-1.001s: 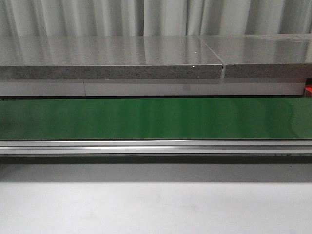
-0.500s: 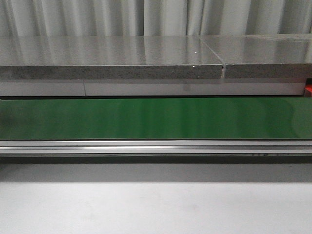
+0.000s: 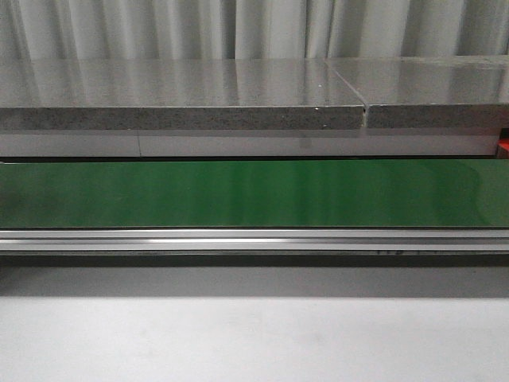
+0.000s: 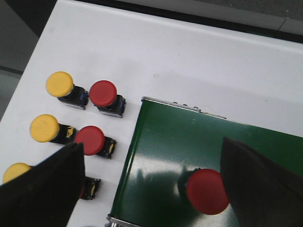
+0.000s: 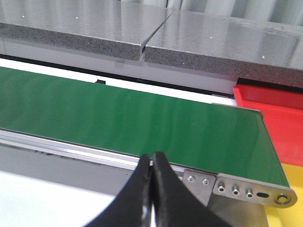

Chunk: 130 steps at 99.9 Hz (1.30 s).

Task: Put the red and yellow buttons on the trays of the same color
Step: 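Carry the red button onto the green belt and open the left gripper, then move the left gripper to a yellow push-button and grasp it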

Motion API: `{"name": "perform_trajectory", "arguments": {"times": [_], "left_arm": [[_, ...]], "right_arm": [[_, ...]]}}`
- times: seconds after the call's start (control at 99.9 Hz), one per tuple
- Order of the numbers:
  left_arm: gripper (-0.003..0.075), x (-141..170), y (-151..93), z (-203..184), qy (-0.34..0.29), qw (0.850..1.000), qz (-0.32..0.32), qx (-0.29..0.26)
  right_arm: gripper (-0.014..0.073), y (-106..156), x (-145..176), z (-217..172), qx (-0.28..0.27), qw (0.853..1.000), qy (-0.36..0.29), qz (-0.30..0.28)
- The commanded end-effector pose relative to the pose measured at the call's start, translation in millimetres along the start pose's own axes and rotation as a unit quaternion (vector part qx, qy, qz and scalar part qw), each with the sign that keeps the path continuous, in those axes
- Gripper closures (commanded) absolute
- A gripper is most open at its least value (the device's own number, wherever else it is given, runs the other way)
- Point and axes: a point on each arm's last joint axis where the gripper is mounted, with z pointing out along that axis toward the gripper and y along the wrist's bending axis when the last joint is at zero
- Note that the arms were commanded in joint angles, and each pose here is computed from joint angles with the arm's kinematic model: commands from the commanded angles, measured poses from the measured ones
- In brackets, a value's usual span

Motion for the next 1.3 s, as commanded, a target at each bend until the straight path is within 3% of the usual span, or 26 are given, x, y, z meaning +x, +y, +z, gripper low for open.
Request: {"name": "perform_trajectory", "arguments": {"times": [0.0,0.2,0.57,0.971,1.291], "left_arm": [[0.0155,-6.6,13.1,-27.0,-0.051,0.999,-0.016,-0.003],[0.0155,14.7,45.7,-35.9,-0.047,0.997,-0.057,-0.039],[0.0155,78.0,102.5,-13.8,0.018,0.981,-0.149,-0.123],[0.0155,99.5,129.7,11.7,0.034,0.967,-0.208,-0.146],[0.0155,104.0,139.0,63.5,0.090,0.962,-0.218,-0.140]], "right_arm": [[0.0662,-0.7,-11.3,-2.2,0.004,0.999,-0.053,-0.008],[0.0662,-0.7,-11.3,-2.2,0.004,0.999,-0.053,-0.008],[0.0662,-0.7,-11.3,-2.2,0.004,0.999,-0.053,-0.008],[0.0662,-0.7,-11.3,-2.2,0.004,0.999,-0.053,-0.008],[0.0662,-0.7,-11.3,-2.2,0.004,0.999,-0.053,-0.008]]}}
